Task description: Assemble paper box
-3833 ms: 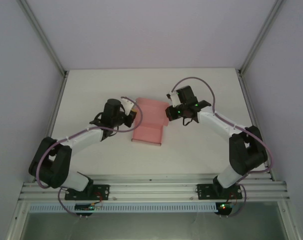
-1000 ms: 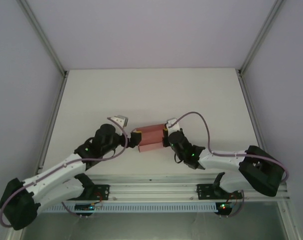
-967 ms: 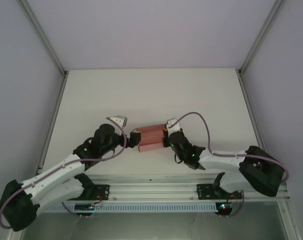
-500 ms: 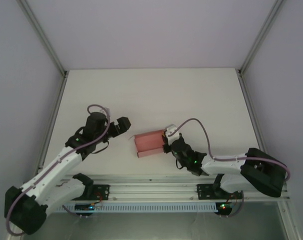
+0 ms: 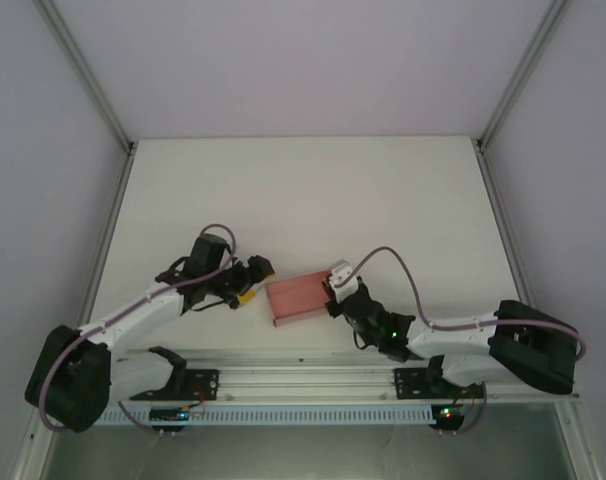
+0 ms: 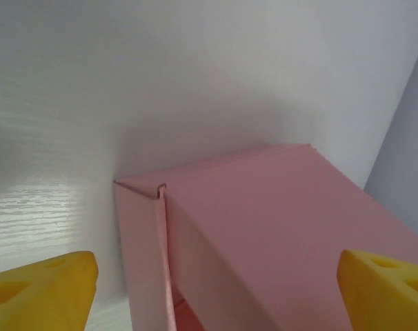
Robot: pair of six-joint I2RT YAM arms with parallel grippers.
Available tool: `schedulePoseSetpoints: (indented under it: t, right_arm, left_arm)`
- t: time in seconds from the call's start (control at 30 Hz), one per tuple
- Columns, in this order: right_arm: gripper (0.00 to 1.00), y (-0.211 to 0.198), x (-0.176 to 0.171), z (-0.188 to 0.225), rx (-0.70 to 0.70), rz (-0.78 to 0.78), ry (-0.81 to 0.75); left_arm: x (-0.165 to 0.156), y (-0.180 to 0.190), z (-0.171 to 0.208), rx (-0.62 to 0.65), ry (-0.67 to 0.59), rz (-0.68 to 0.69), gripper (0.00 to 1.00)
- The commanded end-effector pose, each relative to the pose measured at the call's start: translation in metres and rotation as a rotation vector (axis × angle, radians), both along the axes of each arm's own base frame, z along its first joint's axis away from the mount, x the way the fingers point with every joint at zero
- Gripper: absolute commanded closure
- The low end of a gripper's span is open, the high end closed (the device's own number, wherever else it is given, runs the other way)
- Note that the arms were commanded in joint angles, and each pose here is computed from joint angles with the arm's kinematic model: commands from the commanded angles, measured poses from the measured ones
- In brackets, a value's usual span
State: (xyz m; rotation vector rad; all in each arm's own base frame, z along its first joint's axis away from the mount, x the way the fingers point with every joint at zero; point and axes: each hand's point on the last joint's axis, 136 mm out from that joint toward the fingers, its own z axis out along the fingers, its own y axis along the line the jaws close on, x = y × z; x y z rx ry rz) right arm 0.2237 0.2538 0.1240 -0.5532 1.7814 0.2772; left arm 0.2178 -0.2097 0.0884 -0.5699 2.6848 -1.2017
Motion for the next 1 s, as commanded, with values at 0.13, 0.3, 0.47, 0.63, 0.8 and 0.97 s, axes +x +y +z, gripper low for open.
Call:
schedulePoseSetpoints:
  t: [0.13,0.3,0.47,0.63,0.8,0.97]
  right_arm:
    - [0.88,-0.015,-0.015,-0.029,-0.117,-0.013,0.043]
    - [0.83,-0.018,-0.022,-0.038,-0.125,-0.013,0.088]
    - [0.74,-0.026,-0.028,-0.043,-0.122,-0.030,0.122]
    - [0.60,-0.042,-0.035,-0.039,-0.067,-0.064,0.195]
    - [0.39,-0.068,-0.042,-0.031,0.027,-0.110,0.259]
    - [0.26,-0.090,-0.052,-0.032,0.110,-0.112,0.370]
  left_arm:
    - [-0.011,-0.019,-0.012,-0.050,0.019,-0.067,0.32]
    - [-0.016,-0.015,-0.025,-0.031,0.025,-0.063,0.45]
    - [-0.016,-0.010,-0.038,0.003,0.021,-0.057,0.52]
    - [-0.014,-0.008,-0.051,0.037,0.026,-0.069,0.62]
    - [-0.011,-0.007,-0.060,0.066,0.035,-0.074,0.68]
    - [-0.003,-0.006,-0.062,0.094,0.007,-0.091,0.69]
